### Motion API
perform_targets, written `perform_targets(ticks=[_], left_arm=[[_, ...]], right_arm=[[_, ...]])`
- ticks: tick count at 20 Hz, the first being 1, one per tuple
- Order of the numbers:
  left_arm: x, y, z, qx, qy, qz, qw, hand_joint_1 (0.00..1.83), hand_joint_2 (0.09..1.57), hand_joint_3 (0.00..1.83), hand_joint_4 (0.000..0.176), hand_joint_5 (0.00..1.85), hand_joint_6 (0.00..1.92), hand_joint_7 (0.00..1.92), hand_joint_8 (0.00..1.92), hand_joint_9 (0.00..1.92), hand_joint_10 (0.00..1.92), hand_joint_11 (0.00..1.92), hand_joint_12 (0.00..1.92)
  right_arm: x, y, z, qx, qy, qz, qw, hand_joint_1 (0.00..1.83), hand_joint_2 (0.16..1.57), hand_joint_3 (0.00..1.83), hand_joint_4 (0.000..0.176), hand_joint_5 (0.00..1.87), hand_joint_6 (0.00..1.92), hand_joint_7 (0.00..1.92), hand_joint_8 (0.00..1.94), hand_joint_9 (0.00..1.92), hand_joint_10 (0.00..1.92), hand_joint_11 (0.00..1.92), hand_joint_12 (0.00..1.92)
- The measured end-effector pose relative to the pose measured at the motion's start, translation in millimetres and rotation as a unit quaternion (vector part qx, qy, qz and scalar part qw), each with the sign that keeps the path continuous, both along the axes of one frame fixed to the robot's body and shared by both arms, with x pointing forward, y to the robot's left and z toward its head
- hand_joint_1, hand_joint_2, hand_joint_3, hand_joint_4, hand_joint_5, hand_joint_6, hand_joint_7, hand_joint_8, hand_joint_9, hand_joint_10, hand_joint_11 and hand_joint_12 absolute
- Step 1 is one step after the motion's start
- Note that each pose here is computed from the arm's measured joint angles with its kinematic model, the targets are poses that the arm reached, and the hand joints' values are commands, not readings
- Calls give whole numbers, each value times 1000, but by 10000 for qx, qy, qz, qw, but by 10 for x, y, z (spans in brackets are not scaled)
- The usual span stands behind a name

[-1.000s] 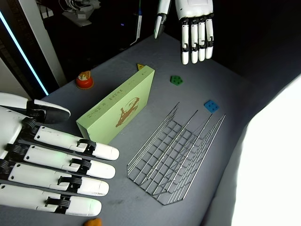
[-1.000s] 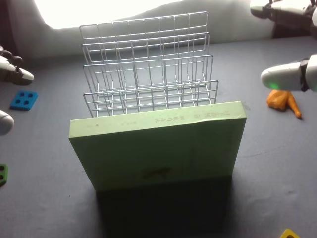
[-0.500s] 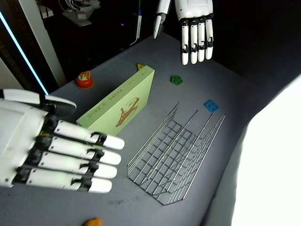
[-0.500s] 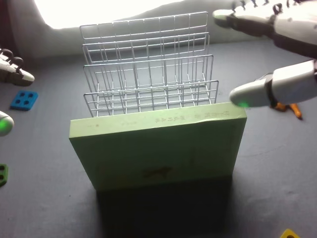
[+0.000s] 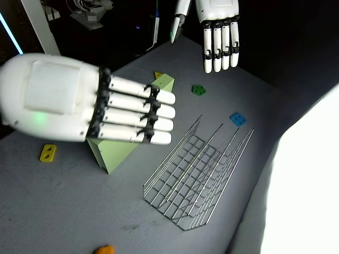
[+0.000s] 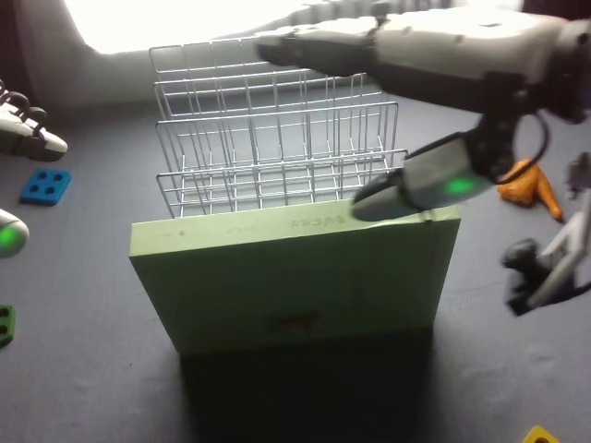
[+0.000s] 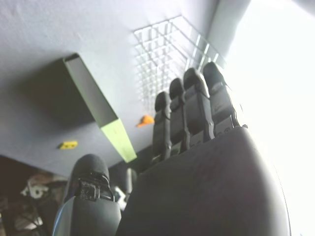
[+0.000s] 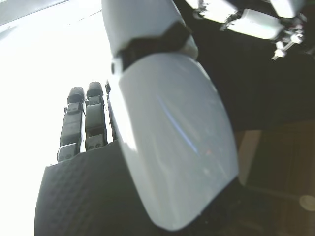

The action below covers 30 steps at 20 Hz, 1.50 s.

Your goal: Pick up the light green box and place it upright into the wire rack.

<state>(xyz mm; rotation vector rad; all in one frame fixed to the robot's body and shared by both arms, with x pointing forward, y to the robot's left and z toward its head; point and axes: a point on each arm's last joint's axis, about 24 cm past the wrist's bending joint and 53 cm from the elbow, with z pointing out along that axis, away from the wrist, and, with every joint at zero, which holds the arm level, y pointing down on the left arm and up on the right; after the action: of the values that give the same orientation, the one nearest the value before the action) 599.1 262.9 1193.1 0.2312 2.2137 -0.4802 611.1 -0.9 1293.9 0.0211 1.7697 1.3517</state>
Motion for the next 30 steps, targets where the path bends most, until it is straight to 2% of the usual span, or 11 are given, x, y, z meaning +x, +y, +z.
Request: perform_targets(ticks=[4, 8, 10, 13, 15, 18, 20, 22, 23, 24, 30], left_arm=[[-7, 6, -20, 26, 28, -1, 10000, 2, 1196, 0, 11, 205, 4, 230, 3, 195, 2, 0, 323], [-6, 7, -19, 25, 24, 1, 10000, 0, 1195, 0, 13, 203, 4, 233, 3, 196, 2, 0, 337], [-9, 6, -22, 29, 32, -3, 10000, 0, 1200, 1, 14, 223, 8, 254, 6, 213, 7, 0, 380], [-7, 1, -17, 26, 21, -6, 10000, 21, 1209, 2, 18, 198, 3, 220, 0, 185, 0, 0, 453], [-8, 1, -18, 26, 23, -7, 10000, 66, 1203, 0, 9, 232, 10, 235, 4, 184, 2, 0, 414], [-15, -11, -21, 33, 26, -22, 10000, 39, 1208, 2, 6, 223, 3, 264, 14, 221, 13, 0, 401], [-14, -10, -22, 36, 27, -21, 10000, 20, 1206, 0, 5, 238, 4, 272, 4, 215, 4, 0, 516], [-16, -14, -22, 37, 26, -27, 10000, 24, 1204, 0, 3, 260, 7, 263, 0, 184, 0, 0, 481], [-16, -13, -25, 42, 27, -25, 10000, 4, 1209, 2, 0, 262, 7, 263, 0, 170, 0, 0, 481], [-17, -13, -26, 42, 29, -26, 10000, 0, 1210, 2, 0, 262, 6, 263, 0, 167, 0, 0, 481], [-17, -13, -26, 44, 30, -27, 10000, 0, 1209, 1, 0, 272, 9, 270, 3, 194, 12, 0, 482]], right_arm=[[-26, 270, -96, -191, -220, 26, 9996, 1139, 1028, 14, 0, 19, 1, 14, 3, 23, 6, 0, 0], [227, 217, -249, -472, -45, -811, 9956, 1132, 1041, 19, 0, 14, 0, 6, 0, 21, 5, 0, 0], [258, 205, -283, -493, 36, -938, 9944, 1142, 1033, 14, 0, 0, 0, 2, 0, 14, 2, 0, 0], [200, 251, -373, -596, 288, -924, 9935, 1136, 1022, 9, 0, 47, 19, 23, 7, 26, 6, 0, 0], [55, 345, -362, -745, 143, -795, 9939, 940, 1151, 68, 0, 32, 9, 10, 1, 2, 0, 0, 0], [-101, 473, -340, -721, 156, -606, 9954, 1024, 1103, 39, 0, 58, 18, 52, 15, 12, 5, 0, 0], [-81, 463, -242, -651, 84, -656, 9957, 964, 1109, 39, 0, 61, 16, 45, 7, 16, 6, 0, 0], [-21, 390, -201, -642, 46, -795, 9948, 872, 1165, 63, 0, 56, 11, 47, 6, 18, 6, 0, 0], [-12, 377, -205, -644, 59, -822, 9945, 1066, 1087, 24, 0, 52, 9, 54, 7, 27, 9, 8, 4], [-8, 367, -216, -642, 88, -840, 9944, 1112, 1068, 14, 0, 52, 8, 56, 7, 29, 9, 10, 5], [-89, 440, -480, -767, 594, -673, 9930, 1104, 1089, 22, 0, 42, 1, 33, 0, 10, 0, 0, 0]])
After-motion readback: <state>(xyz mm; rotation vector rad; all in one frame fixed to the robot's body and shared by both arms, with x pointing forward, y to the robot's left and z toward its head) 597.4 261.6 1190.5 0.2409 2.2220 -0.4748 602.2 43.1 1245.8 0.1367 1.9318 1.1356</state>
